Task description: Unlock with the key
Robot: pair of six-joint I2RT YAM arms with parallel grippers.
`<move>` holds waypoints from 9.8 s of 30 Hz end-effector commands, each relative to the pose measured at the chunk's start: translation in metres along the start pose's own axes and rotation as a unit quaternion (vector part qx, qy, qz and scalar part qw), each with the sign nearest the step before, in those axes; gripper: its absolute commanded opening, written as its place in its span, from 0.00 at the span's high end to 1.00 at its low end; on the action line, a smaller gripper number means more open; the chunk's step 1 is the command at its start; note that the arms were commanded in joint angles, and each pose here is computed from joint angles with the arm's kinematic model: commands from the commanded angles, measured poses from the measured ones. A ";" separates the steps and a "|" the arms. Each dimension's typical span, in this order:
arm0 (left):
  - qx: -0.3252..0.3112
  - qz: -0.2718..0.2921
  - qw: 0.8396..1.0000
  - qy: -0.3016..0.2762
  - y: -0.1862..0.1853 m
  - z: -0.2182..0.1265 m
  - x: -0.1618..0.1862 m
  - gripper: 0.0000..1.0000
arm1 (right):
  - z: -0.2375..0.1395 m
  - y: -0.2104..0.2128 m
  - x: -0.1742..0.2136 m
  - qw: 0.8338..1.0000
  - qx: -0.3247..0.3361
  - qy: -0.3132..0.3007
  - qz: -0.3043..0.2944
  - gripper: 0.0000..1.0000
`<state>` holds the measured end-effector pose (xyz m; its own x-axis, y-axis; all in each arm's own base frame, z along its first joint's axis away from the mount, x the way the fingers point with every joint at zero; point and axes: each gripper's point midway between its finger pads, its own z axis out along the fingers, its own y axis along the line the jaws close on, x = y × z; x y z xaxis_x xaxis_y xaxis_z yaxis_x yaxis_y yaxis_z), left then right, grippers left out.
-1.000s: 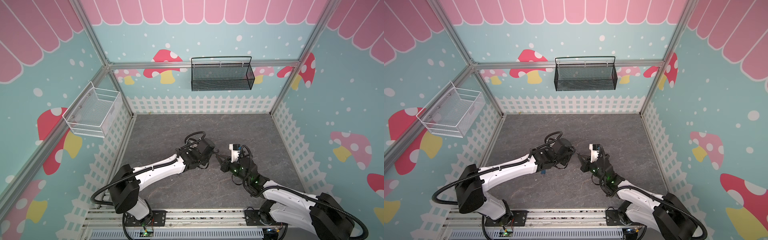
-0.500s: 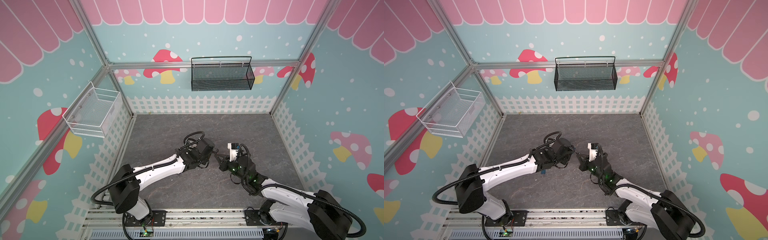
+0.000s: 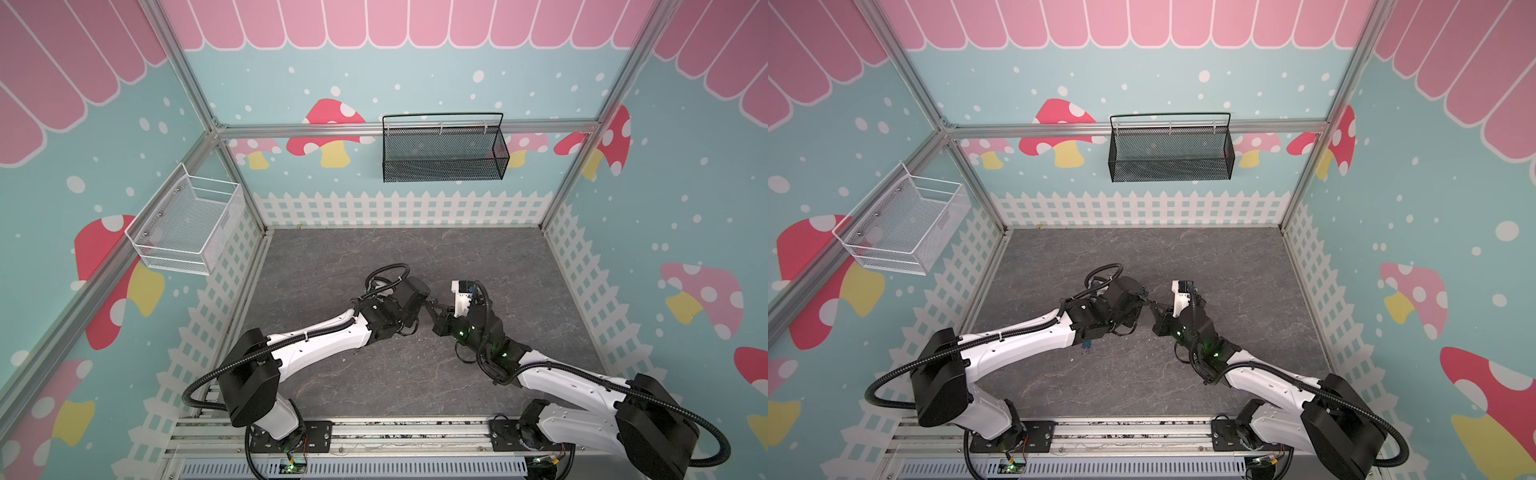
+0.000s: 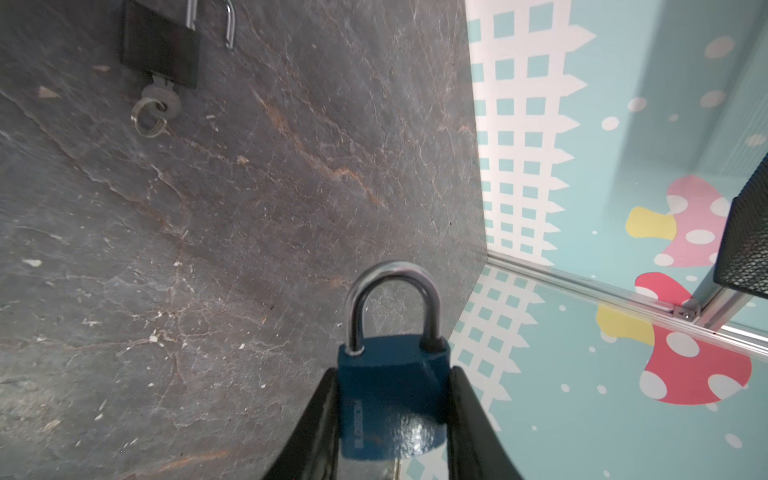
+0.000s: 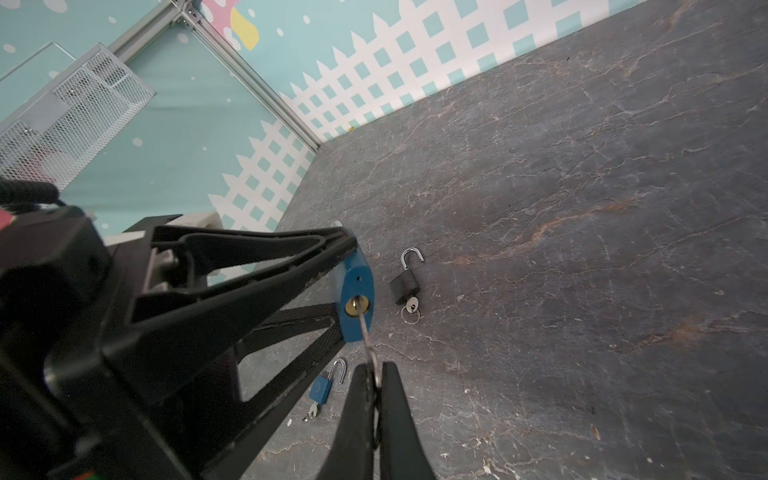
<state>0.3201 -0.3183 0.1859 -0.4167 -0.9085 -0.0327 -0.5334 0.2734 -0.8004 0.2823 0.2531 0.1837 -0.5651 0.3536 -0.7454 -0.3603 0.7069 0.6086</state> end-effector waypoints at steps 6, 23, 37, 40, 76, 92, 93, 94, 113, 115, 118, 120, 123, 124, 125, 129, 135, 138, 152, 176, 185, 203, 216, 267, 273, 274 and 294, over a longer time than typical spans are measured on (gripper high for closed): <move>0.036 -0.012 0.999 0.031 -0.024 -0.021 0.033 1.00 | 0.002 0.058 -0.020 0.995 -0.096 -0.007 0.010 1.00; 0.096 -0.037 0.994 0.047 -0.037 -0.038 0.050 1.00 | 0.003 0.100 -0.029 0.988 -0.144 -0.032 -0.034 1.00; 0.085 0.033 0.995 0.043 -0.034 -0.056 0.017 1.00 | -0.021 0.092 -0.041 0.990 -0.104 -0.031 -0.090 1.00; 0.098 0.038 0.993 0.045 -0.037 -0.057 0.017 1.00 | -0.021 0.084 -0.035 0.991 -0.089 -0.026 -0.097 1.00; 0.153 0.153 0.976 0.017 -0.047 -0.090 -0.006 1.00 | -0.028 0.148 -0.061 0.979 -0.205 -0.014 -0.021 1.00; 0.209 0.129 0.969 0.000 -0.046 -0.092 -0.033 0.90 | -0.037 0.097 -0.048 0.978 -0.157 0.017 0.133 1.00; 0.215 0.134 0.967 -0.004 -0.048 -0.095 -0.036 0.86 | -0.036 0.096 -0.045 0.979 -0.157 0.020 0.125 1.00; 0.216 0.137 0.967 -0.009 -0.048 -0.100 -0.040 0.79 | -0.036 0.096 -0.045 0.982 -0.158 0.018 0.105 1.00; 0.109 0.157 0.981 0.034 -0.057 -0.084 -0.018 0.28 | -0.018 0.087 -0.052 0.987 -0.057 -0.024 -0.150 1.00; 0.076 0.154 0.985 0.025 -0.046 -0.081 -0.023 0.28 | -0.019 0.080 -0.056 0.987 -0.031 -0.031 -0.155 1.00; 0.080 0.134 0.987 0.030 -0.044 -0.075 -0.021 0.28 | -0.018 0.078 -0.059 0.986 -0.023 -0.035 -0.164 1.00; 0.085 0.130 0.987 0.040 -0.047 -0.069 -0.014 0.28 | -0.015 0.081 -0.056 0.984 -0.029 -0.029 -0.171 1.00; 0.093 0.131 0.986 0.046 -0.056 -0.062 -0.009 0.32 | -0.014 0.084 -0.052 0.983 -0.039 -0.028 -0.177 1.00; 0.091 0.135 0.986 0.045 -0.056 -0.060 -0.009 0.35 | -0.014 0.085 -0.052 0.983 -0.041 -0.028 -0.177 1.00; 0.088 0.135 0.986 0.044 -0.055 -0.058 -0.009 0.38 | -0.014 0.085 -0.052 0.983 -0.040 -0.028 -0.177 1.00; 0.090 0.127 0.986 0.053 -0.054 -0.056 -0.007 0.50 | -0.012 0.080 -0.049 0.984 -0.030 -0.022 -0.175 1.00; 0.086 0.122 0.988 0.044 -0.050 -0.053 -0.015 0.61 | -0.010 0.079 -0.043 0.987 -0.034 -0.008 -0.158 1.00; 0.090 0.126 0.987 0.047 -0.050 -0.053 -0.013 0.76 | -0.011 0.088 -0.040 0.990 -0.054 0.007 -0.134 1.00; 0.139 0.144 0.978 0.051 -0.042 -0.051 -0.015 1.00 | -0.040 0.111 -0.063 0.976 -0.162 0.017 0.148 1.00; 0.166 0.183 0.969 0.015 -0.058 -0.063 -0.046 1.00 | -0.044 0.104 -0.071 0.979 -0.157 0.017 0.127 0.71; 0.118 0.458 0.880 0.048 -0.013 -0.054 -0.059 1.00 | -0.055 0.076 -0.067 0.988 -0.042 0.095 -0.117 0.33; 0.261 0.675 0.689 0.036 0.005 -0.054 0.006 1.00 | -0.017 0.078 -0.053 0.957 -0.024 0.210 -0.201 0.23; 0.265 0.690 0.672 0.030 0.003 -0.058 0.009 1.00 | 0.011 0.048 -0.049 0.938 0.059 0.253 -0.229 0.23; -0.123 0.595 0.771 0.192 0.095 0.069 0.014 0.11 | -0.086 -0.218 -0.128 0.884 0.449 -0.048 -0.117 0.02; -0.134 0.525 0.839 -0.051 0.027 0.005 -0.152 0.01 | -0.104 -0.272 -0.154 0.853 0.479 -0.130 -0.163 0.02; -0.142 0.503 0.844 -0.121 0.021 -0.015 -0.202 0.00 | -0.104 -0.281 -0.156 0.852 0.478 -0.137 -0.162 0.02; -0.071 0.543 0.775 -0.315 0.106 -0.006 -0.339 0.00 | -0.092 -0.237 -0.121 0.880 0.301 -0.181 -0.319 0.02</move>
<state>0.3862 0.0250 0.0824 -0.3670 -0.0958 -0.9253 -0.2553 0.9669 0.0011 0.3669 -0.0255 0.1360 -0.1876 -0.1018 -0.9770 0.0600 0.9916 -0.1148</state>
